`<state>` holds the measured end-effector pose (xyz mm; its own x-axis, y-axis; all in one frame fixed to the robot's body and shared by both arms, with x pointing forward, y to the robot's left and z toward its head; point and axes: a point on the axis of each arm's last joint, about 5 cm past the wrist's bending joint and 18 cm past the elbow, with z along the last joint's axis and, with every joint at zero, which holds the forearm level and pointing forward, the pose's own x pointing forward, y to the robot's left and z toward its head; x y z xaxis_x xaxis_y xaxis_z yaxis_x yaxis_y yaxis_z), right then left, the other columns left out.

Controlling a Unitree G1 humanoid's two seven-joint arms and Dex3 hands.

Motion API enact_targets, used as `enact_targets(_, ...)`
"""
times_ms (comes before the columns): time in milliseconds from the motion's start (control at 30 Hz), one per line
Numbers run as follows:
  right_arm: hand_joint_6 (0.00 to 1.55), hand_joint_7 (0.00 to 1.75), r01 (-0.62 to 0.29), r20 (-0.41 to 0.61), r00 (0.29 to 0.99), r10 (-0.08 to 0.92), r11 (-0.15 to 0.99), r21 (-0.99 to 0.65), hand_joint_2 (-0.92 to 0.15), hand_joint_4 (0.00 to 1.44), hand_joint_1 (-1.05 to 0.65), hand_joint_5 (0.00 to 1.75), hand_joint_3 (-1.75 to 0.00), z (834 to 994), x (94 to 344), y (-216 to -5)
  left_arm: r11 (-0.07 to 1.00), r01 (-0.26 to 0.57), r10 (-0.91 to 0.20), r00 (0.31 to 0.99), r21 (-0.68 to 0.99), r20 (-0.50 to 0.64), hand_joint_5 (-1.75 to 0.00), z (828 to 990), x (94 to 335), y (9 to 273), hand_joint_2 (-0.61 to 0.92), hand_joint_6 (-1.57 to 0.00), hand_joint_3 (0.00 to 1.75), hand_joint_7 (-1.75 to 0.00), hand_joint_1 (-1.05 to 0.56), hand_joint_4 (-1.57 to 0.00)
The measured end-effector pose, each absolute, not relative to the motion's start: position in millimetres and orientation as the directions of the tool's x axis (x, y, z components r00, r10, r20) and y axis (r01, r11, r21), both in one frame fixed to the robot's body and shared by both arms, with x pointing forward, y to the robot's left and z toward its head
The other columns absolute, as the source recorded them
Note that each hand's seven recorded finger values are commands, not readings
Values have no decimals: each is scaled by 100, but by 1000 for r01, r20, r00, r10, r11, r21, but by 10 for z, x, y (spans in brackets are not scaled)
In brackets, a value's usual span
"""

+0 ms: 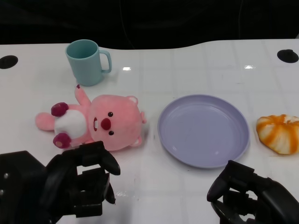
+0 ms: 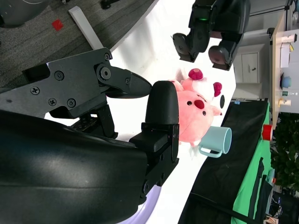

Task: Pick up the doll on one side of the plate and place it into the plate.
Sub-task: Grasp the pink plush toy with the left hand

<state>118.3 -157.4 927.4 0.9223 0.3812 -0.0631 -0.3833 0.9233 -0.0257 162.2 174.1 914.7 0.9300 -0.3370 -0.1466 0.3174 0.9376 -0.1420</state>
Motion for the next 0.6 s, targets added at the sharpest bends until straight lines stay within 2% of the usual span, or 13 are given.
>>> enact_targets(133,46,166,-384,-63,922,382,923,-23,-83,66,-24,175,-67,9274,1183,-1572,941,315,-329,937,-125,-120,-132,9165,1627,1762,47,-73,105,-90,-16,-66)
enact_targets(300,46,166,-385,-63,921,383,922,-22,-83,67,-24,175,-67,9273,1182,-1570,945,313,-320,945,-97,-69,-110,9203,1639,1791,66,-70,59,-54,-14,-50)
enact_targets(367,46,166,-387,-63,921,385,922,-21,-83,67,-24,175,-67,9272,1181,-1566,945,320,-323,945,-66,-55,-104,9220,1641,1814,72,-71,47,-45,-16,-48)
enact_targets(467,46,166,-388,-64,920,386,921,-22,-83,67,-22,175,-67,9272,1181,-1562,947,321,-321,947,10,-31,-87,9252,1644,1847,84,-74,17,-19,-24,-45)
enact_targets(600,46,166,-389,-62,920,387,921,-23,-83,67,-21,175,-68,9272,1180,-1561,943,316,-318,948,104,6,-77,9309,1658,1874,85,-64,8,-6,-34,-32)
